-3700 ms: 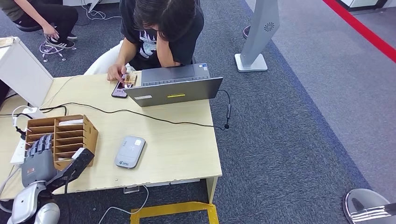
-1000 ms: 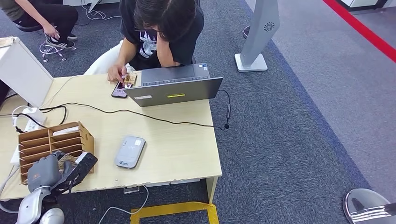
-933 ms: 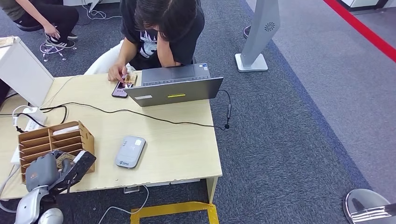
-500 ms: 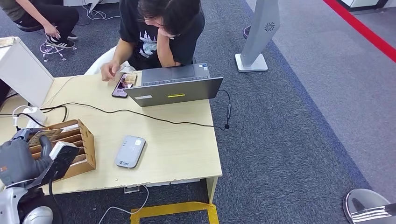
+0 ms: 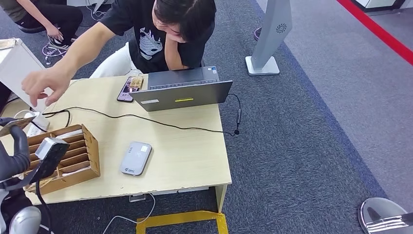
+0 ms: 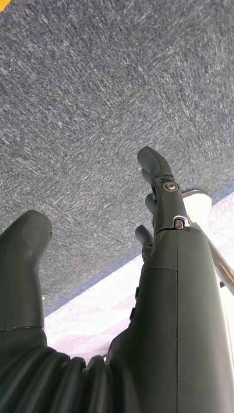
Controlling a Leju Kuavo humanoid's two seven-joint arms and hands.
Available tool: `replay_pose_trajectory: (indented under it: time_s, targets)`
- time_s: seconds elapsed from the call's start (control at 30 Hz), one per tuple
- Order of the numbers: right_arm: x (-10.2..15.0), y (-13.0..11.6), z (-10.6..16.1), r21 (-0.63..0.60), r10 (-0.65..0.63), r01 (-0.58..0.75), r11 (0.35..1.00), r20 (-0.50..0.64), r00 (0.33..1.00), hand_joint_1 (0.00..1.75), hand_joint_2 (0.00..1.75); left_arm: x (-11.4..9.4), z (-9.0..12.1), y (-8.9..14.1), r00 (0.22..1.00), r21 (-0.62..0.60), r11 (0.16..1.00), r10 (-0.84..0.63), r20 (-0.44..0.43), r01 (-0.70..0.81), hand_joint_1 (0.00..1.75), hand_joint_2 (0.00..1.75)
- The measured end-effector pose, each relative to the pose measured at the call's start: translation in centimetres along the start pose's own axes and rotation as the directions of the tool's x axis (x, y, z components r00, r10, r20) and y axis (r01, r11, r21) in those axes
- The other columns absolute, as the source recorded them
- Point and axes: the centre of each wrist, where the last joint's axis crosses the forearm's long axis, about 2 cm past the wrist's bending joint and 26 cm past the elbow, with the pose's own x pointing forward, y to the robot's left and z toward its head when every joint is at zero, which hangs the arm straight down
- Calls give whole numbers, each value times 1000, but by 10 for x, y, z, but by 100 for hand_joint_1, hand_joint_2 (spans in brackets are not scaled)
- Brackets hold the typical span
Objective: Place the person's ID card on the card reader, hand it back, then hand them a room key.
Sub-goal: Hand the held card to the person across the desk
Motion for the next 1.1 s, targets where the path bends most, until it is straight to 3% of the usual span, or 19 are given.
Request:
replay_pose_trajectory:
  time_s: [0.13,0.27,0.5,0.8,0.93,1.1]
  targets:
    - [3,-3,-1,4,13,-13,1000,8,1000,0,175,-21,-25,-9,997,-15,997,-79,-15,78,175,175]
    - [5,-6,-2,0,18,-18,1000,12,1000,0,175,-27,-37,-19,998,-40,998,-54,-31,53,175,175]
    - [6,-8,-3,-6,19,-19,1000,17,1000,0,175,-16,-42,-30,995,-76,995,65,-78,-71,175,175]
    - [6,-8,-3,-9,20,-19,1000,21,1000,0,175,-1,-41,-36,990,-96,987,120,-68,-126,175,175]
    - [6,-8,-3,-10,20,-20,1000,21,1000,0,175,2,-41,-37,986,-105,982,149,-72,-156,3,175]
    - [6,-8,-3,-14,18,-18,1000,20,1000,0,175,6,-37,-40,956,-139,947,277,-97,-289,0,175]
